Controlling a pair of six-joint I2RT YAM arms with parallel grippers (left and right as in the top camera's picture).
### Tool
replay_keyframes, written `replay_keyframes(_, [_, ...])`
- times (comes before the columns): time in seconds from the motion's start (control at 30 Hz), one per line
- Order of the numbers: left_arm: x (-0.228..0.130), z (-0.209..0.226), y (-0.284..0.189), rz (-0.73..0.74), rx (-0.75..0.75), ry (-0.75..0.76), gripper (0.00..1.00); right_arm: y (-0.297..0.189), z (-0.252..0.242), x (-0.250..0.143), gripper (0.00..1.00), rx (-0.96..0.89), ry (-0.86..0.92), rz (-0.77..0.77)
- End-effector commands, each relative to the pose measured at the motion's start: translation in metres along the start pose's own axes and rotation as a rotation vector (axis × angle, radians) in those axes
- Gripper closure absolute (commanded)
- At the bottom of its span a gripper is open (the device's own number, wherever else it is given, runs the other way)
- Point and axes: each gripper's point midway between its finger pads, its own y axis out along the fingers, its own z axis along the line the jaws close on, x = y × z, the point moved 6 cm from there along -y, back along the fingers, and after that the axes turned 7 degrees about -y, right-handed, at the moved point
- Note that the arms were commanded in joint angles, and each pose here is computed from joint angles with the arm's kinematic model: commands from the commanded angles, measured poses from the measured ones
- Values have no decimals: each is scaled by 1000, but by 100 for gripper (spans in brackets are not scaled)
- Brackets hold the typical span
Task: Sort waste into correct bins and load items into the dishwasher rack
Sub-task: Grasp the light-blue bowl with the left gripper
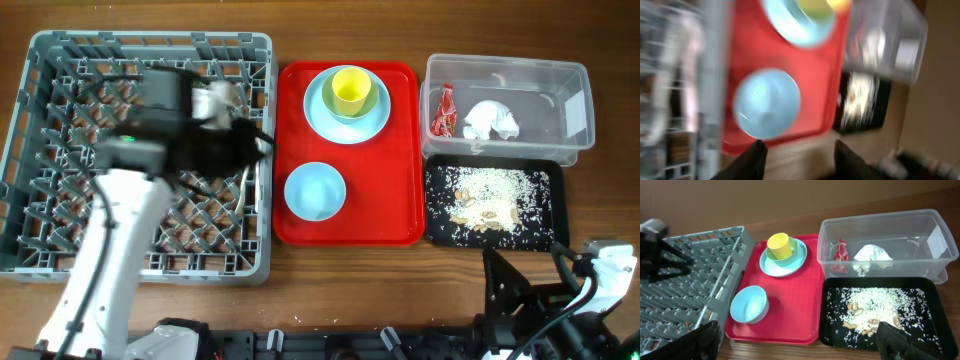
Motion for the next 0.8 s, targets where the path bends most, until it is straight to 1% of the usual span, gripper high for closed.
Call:
replay_keyframes(0.0, [-44, -29, 40, 49, 152, 260, 58, -1, 1, -1, 1, 7, -20, -7])
replay_keyframes(0.03, [-59, -36, 52, 32, 228, 331, 59, -1, 1, -1, 0, 7, -19, -7])
replay_keyframes(0.07, [-71, -42, 62, 24, 271, 380, 59, -1, 1, -1, 0, 7, -19, -7])
replay_keyframes(0.17, [-112, -61, 107, 40, 340, 525, 58, -1, 1, -1, 0, 7, -20, -7])
replay_keyframes(0.2, [-120, -61, 122, 44, 366, 560, 60, -1, 1, -1, 0, 7, -20, -7])
replay_keyframes(0.27, [-126, -54, 147, 27, 446, 566, 62, -1, 1, -1, 0, 7, -19, -7])
replay_keyframes(0.3, [-127, -50, 155, 31, 471, 567, 67, -1, 1, -1, 0, 7, -19, -7])
replay_keyframes(0.33, [-129, -44, 166, 49, 498, 568, 70, -1, 1, -1, 0, 7, -20, -7])
replay_keyframes(0.43, [-125, -22, 195, 67, 599, 567, 70, -1, 1, -1, 0, 7, -19, -7])
replay_keyframes(0.5, [-123, -14, 207, 66, 631, 566, 77, -1, 1, -1, 0, 7, -20, -7])
replay_keyframes(0.63, [-120, -11, 211, 59, 642, 562, 77, -1, 1, -1, 0, 7, -20, -7])
replay_keyframes(0.7, [-109, -11, 207, 22, 656, 549, 71, -1, 1, -1, 0, 7, -20, -7])
replay_keyframes(0.77, [-100, -17, 200, 12, 637, 524, 71, -1, 1, -1, 0, 7, -19, -7])
